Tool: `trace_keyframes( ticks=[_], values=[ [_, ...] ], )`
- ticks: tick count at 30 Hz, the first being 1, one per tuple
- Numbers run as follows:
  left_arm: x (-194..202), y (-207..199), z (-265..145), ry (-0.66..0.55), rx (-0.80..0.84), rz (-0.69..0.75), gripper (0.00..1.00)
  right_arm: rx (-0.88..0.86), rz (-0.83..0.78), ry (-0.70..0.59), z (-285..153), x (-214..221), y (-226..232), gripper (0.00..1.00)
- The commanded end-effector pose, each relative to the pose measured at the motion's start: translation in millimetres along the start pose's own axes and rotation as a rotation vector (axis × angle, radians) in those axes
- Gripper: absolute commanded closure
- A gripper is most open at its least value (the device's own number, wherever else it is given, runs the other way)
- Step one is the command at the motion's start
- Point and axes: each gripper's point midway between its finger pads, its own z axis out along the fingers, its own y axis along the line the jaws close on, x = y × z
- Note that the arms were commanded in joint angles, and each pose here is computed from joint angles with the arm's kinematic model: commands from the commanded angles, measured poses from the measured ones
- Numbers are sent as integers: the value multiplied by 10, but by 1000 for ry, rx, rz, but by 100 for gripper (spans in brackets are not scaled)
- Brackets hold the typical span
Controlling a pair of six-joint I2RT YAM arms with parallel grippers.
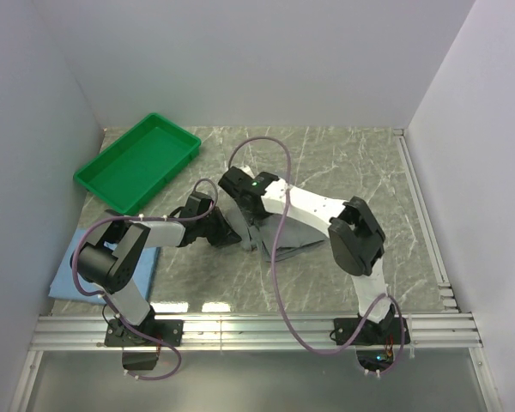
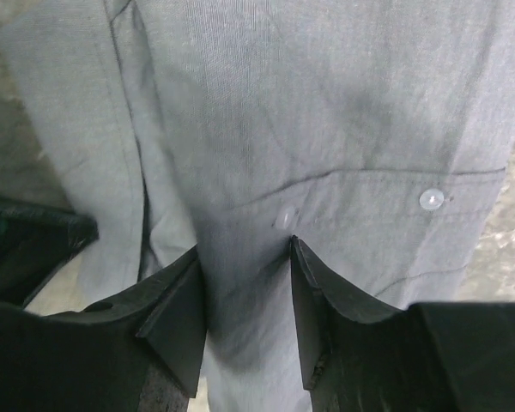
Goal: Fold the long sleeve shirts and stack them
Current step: Fold the shirt
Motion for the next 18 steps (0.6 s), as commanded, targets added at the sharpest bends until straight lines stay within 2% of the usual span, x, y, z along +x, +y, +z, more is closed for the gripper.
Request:
trace_keyframes(
  ticks=[1,5,10,14,18],
  values=[
    [-19,-2,-5,-20,-5,13,99,-125,78,-109,-399,-237,54,53],
    [-38,-20,-35,-31,-7,16,100,-236,131,-175,-663,-341,89,52],
    [-111,-103,-118,-66,-6,23,97,-270,256,-255,-898,-445,-215,52],
    [-182,-92,-243,-110,-47,29,85,-357,354,-242,-812,-271,-345,55],
    [-285,-179,-481,-179,-67,54,55,-533,465,-265,-860,-131,-362,55]
  ],
)
